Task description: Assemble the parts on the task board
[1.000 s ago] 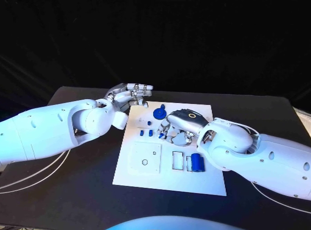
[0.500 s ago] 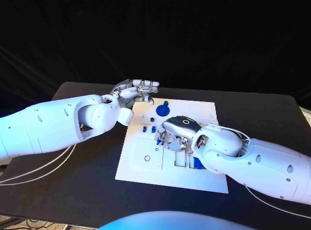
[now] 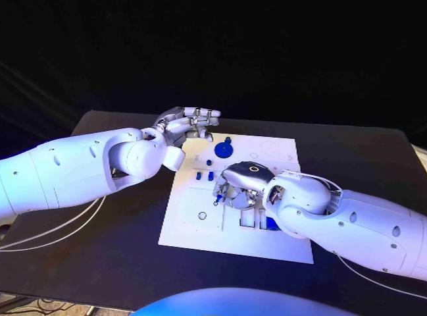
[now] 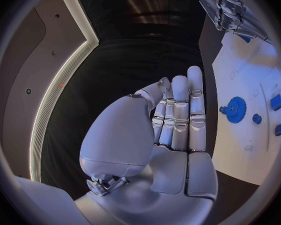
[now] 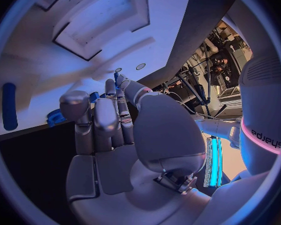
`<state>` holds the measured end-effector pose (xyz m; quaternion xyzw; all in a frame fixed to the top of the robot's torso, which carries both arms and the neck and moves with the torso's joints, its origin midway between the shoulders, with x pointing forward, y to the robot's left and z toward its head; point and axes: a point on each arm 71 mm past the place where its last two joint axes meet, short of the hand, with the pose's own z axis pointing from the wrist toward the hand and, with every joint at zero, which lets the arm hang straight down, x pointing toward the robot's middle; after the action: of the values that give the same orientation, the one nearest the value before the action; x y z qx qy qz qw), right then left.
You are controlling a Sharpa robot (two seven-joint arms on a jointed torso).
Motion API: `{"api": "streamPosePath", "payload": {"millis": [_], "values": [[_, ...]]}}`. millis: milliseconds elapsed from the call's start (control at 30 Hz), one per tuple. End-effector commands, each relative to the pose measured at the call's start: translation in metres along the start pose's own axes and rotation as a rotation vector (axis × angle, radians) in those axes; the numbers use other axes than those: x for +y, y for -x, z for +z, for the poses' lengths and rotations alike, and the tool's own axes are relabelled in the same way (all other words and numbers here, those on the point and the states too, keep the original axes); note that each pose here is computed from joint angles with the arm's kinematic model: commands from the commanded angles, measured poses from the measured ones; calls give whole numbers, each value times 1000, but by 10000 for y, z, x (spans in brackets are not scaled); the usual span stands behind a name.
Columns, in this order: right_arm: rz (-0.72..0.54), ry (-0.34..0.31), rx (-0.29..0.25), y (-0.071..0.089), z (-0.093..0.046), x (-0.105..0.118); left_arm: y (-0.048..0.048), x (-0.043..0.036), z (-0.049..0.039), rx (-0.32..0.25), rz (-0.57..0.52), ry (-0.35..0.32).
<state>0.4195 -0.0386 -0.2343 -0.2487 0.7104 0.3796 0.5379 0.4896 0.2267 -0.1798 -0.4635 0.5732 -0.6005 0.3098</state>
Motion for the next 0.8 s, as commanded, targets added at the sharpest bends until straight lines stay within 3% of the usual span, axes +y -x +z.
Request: {"api": "streamPosePath", "payload": {"millis": [33, 800], "values": [[-11, 11, 15, -15, 6, 17, -20, -12, 4, 18, 5, -15], [-22, 0, 62, -72, 56, 20, -22, -13, 9, 17, 5, -17]]}}
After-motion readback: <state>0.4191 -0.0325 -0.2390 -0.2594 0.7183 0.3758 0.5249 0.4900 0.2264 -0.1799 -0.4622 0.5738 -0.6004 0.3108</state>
